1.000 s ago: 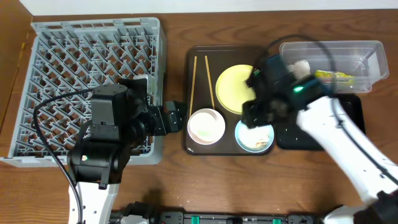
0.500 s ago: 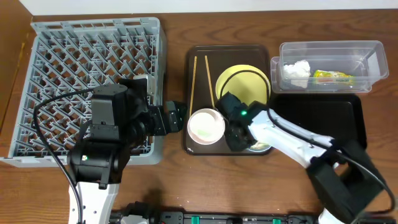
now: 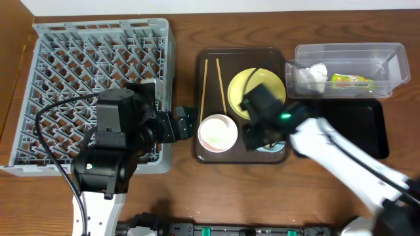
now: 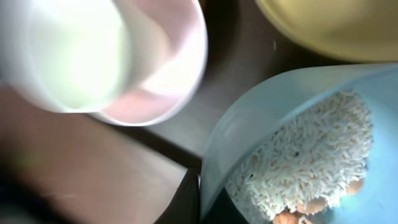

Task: Sort waste into correct bins and load items into the dishwasher
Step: 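Grasp the light-blue bowl with the right gripper and lift it, then tip the light-blue bowl over the black tray to pour out rice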

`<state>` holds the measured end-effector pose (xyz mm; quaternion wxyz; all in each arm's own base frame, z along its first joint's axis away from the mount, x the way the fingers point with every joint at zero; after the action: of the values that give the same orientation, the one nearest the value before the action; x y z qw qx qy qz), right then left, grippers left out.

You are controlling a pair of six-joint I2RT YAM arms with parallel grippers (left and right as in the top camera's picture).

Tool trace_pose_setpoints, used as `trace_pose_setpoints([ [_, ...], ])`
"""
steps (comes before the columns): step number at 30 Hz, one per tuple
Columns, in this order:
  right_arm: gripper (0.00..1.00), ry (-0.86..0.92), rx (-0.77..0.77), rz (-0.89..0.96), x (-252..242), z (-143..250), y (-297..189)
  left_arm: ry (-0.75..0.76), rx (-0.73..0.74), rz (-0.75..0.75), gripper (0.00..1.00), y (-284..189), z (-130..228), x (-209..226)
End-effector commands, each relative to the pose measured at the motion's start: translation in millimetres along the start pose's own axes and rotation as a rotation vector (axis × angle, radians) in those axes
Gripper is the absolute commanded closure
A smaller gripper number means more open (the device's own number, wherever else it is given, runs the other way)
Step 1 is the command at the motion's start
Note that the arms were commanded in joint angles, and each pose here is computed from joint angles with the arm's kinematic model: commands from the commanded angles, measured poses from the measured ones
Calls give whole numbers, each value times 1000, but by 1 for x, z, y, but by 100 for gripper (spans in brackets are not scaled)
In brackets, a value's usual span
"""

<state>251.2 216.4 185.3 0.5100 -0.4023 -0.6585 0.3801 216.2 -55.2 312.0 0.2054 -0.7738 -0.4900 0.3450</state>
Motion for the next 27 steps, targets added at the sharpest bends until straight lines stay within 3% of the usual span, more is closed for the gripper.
trace_pose_setpoints([
  [1,99,122,-59,-224,-10,-19,-54,1,-16,7,2,-4,-4,-2],
  [8,99,349,-66,-408,-97,-34,-76,1,-16,7,2,-4,-4,-2],
  [14,99,278,-192,-859,-148,-27,-78,1,-16,7,2,-4,-4,-2],
  [19,99,360,-276,-907,-187,-12,-70,1,-16,7,2,-4,-4,-2],
  [27,99,233,-383,-1070,-200,-4,-84,1,-16,7,2,-4,-4,-2],
])
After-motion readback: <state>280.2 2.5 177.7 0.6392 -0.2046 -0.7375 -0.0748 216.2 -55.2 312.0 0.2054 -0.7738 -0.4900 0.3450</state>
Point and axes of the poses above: each gripper's point midway between its finger pads, its own y axis out along the fingers, its own x axis along the line the jaws close on, z = x × y, the point moved 8 cm from there along -y, back along the fingers, and after that the axes turned 12 degrees about y, right-handed, at the moved point
